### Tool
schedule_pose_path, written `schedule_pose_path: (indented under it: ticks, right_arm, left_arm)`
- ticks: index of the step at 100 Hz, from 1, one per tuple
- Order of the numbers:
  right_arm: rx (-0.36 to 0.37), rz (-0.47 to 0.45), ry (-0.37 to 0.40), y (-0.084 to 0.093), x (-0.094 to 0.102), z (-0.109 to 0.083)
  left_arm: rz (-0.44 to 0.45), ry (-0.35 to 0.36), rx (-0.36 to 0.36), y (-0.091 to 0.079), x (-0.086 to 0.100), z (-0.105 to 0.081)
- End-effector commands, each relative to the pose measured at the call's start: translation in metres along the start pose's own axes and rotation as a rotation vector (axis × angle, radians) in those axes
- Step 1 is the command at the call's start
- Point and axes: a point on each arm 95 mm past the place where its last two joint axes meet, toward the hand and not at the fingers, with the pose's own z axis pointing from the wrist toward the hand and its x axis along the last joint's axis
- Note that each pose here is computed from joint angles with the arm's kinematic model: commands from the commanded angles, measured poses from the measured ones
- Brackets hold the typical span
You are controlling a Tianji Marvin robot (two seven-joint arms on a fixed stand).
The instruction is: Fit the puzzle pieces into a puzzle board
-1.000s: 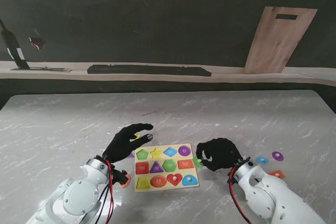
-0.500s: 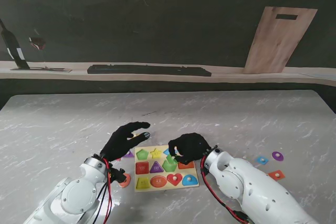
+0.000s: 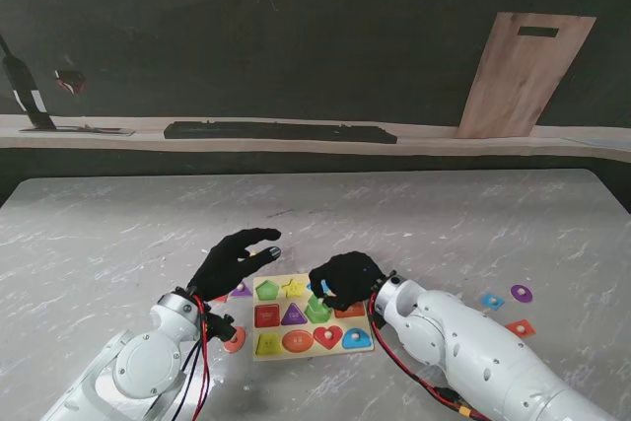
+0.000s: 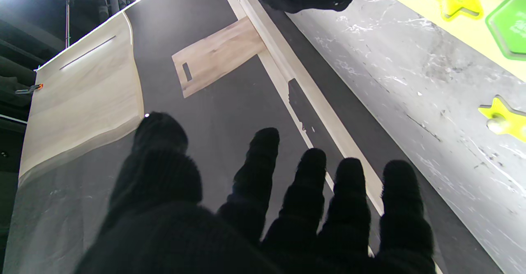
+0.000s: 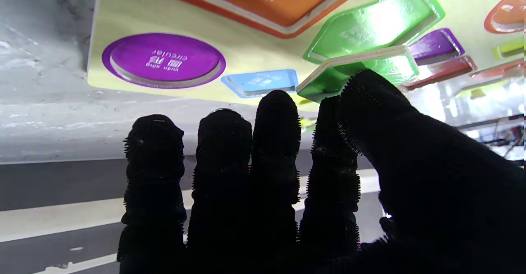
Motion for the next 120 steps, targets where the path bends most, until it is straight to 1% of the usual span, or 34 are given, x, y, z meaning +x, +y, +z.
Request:
schedule_pose_path:
  ticks: [1,28,71,83,99,120]
  right_arm:
    - [0.023,-0.001,0.016,-0.008,0.005,-0.001]
    - [0.042,-0.026,0.042,-0.015,0.007,0.002]
    - [0.053,-0.039,0.043,-0.020,0.009,0.007]
    - [0.063,-0.048,0.035,-0.021,0.009,0.007]
    - [0.099,-0.071,0.008,-0.022,0.008,0.005]
    - [0.107,-0.110,-0.004,-0.020,0.008,0.001]
  left_arm:
    - [-0.002,-0.003,0.003,0.000,-0.001,0.000]
    - [-0.003,-0.001,-0.003,0.001,-0.001,0.000]
    - [-0.004,-0.003,-0.005,0.001,-0.001,0.000]
    - [-0.003,-0.002,-0.005,0.002,-0.001,-0.001]
    - [-0.003,-0.002,-0.003,0.002,-0.001,-0.001]
    - [-0.002,-0.001,-0.001,0.001,-0.001,-0.001]
